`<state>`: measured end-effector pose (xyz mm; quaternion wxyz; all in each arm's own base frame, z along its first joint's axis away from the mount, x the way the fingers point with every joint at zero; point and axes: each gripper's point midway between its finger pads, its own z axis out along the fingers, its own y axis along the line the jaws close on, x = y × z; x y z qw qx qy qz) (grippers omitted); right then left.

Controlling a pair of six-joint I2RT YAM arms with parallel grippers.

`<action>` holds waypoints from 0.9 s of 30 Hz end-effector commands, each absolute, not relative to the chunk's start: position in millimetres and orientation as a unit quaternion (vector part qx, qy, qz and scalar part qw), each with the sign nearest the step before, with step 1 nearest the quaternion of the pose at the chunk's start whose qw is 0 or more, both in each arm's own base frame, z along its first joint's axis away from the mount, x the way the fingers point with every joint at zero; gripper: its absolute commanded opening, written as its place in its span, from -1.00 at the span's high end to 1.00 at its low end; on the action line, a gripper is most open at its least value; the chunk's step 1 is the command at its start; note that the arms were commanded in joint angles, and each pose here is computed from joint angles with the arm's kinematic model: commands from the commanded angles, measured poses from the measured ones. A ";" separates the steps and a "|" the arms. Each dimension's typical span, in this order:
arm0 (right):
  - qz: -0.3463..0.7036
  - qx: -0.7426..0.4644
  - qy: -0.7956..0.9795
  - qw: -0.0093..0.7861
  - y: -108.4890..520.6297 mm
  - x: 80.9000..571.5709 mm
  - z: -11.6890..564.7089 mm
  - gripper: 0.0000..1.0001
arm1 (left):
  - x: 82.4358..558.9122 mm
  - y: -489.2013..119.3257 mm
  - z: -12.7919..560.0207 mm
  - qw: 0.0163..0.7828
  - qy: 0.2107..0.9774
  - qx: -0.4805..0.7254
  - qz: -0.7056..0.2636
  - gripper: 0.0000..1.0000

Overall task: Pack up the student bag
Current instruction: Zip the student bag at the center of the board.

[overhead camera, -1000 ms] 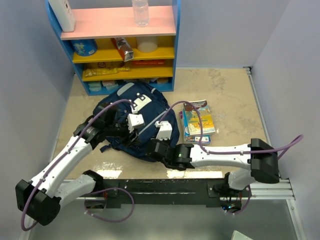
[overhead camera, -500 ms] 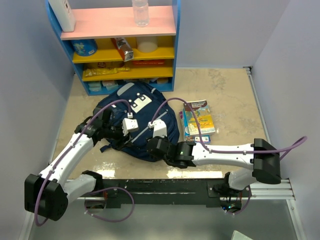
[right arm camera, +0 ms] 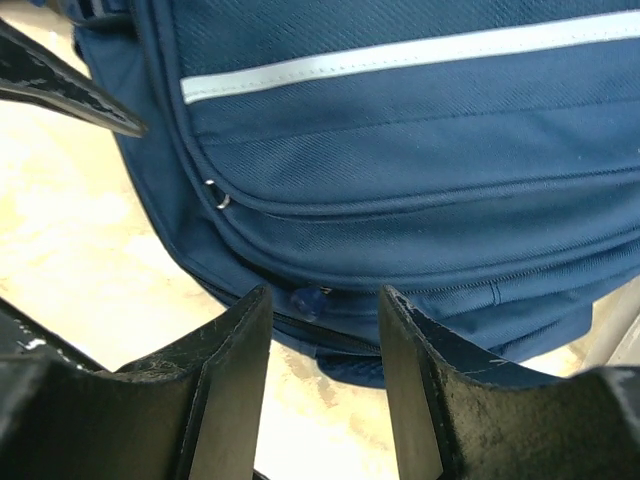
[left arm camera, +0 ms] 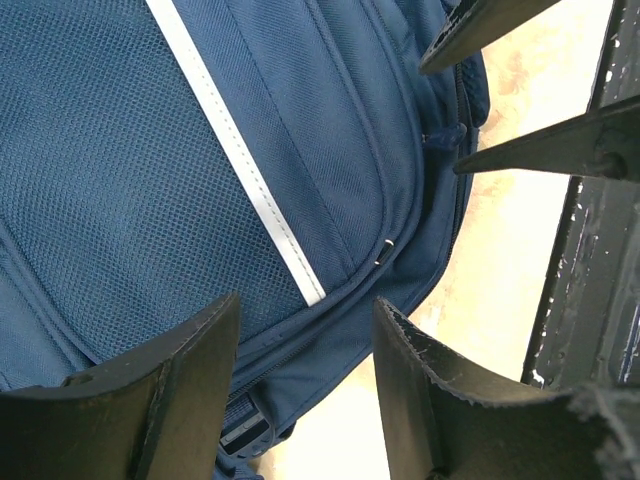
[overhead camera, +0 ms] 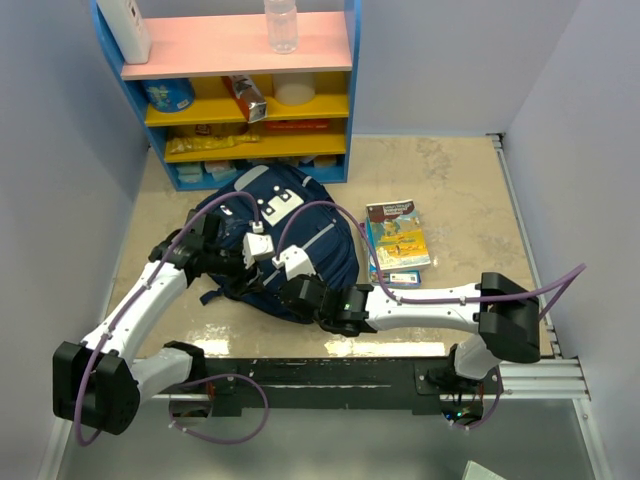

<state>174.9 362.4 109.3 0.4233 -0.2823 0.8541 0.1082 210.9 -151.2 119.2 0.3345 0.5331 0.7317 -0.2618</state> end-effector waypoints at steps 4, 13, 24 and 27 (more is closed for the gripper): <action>0.136 -0.286 0.841 0.440 375.2 175.0 119.7 0.06 | 220.7 -159.0 143.9 0.368 0.704 0.545 -0.268 -0.17; 0.134 -0.277 0.848 0.432 367.7 171.4 101.4 0.13 | 220.4 -160.6 148.9 0.370 0.703 0.542 -0.274 -0.16; 0.141 -0.275 0.841 0.444 374.8 175.6 90.7 0.24 | 218.6 -161.3 151.7 0.368 0.703 0.542 -0.278 -0.15; 0.141 -0.280 0.837 0.448 377.2 176.4 89.1 0.24 | 218.7 -161.2 152.0 0.366 0.704 0.541 -0.279 -0.15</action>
